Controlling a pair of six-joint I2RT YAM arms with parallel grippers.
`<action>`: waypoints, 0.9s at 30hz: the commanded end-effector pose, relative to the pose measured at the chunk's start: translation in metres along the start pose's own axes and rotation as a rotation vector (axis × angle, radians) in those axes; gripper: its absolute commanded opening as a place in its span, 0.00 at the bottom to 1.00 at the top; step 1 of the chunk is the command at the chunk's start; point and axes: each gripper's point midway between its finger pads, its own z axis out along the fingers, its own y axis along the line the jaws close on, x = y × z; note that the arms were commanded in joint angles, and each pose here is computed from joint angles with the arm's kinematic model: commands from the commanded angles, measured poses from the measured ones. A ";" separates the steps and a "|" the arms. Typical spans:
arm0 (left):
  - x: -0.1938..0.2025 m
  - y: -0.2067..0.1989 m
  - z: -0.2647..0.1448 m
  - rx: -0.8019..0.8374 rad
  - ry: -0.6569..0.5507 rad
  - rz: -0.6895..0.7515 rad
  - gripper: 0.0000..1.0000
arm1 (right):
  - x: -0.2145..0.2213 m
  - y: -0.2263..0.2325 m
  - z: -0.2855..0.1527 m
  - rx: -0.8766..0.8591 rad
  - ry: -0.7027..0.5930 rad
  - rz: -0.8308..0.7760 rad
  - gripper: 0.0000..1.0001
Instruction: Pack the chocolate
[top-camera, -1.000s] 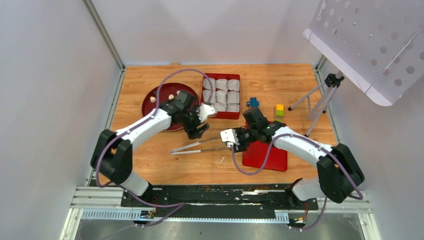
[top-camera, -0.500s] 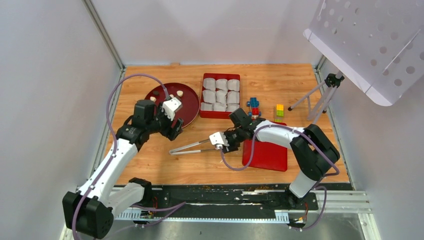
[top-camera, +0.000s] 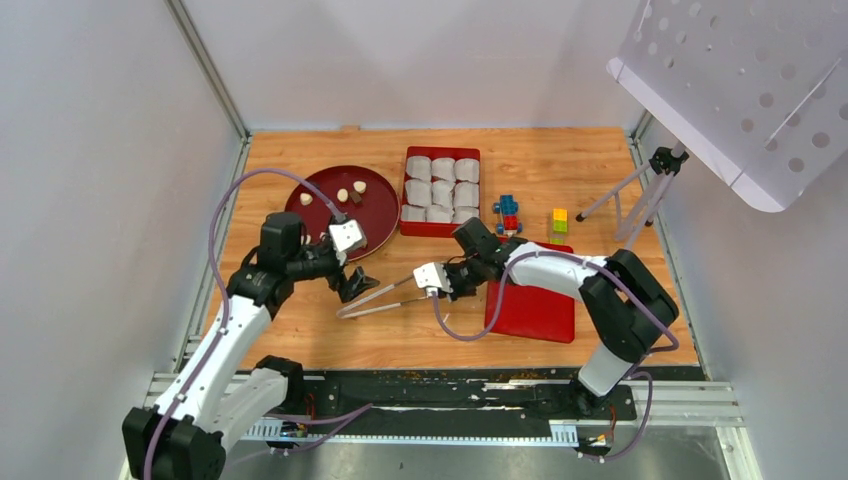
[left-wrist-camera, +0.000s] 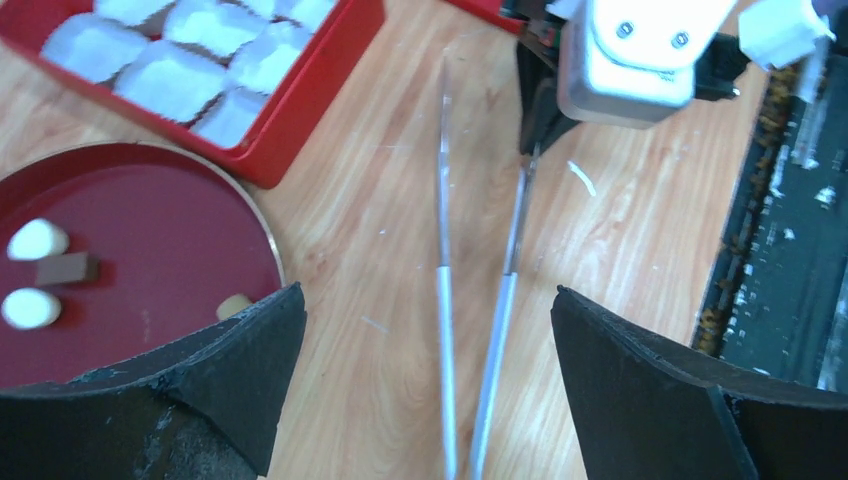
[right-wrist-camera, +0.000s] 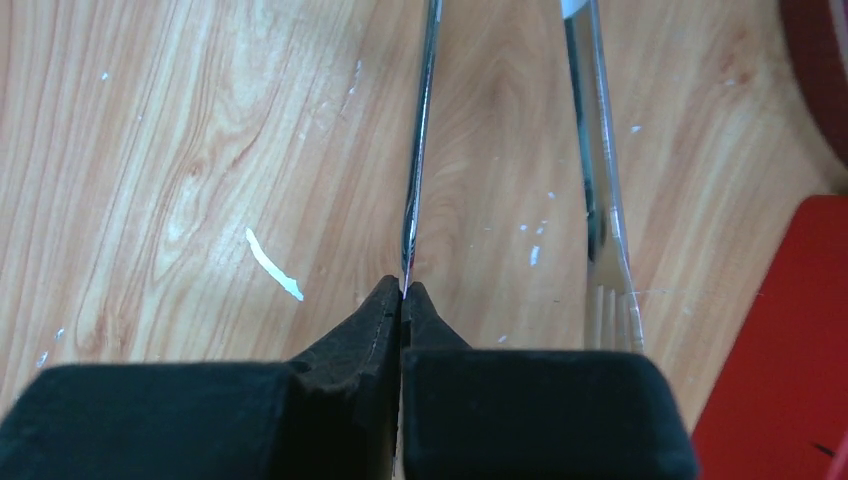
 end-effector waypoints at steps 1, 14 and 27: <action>-0.018 -0.013 0.005 0.171 -0.013 0.074 1.00 | -0.043 -0.029 -0.028 0.112 -0.108 -0.013 0.00; -0.029 -0.022 0.024 0.355 0.046 0.190 1.00 | -0.102 -0.061 -0.077 0.245 -0.294 0.209 0.00; -0.065 0.007 0.044 0.282 -0.035 0.227 1.00 | -0.111 -0.065 -0.093 0.272 -0.338 0.218 0.00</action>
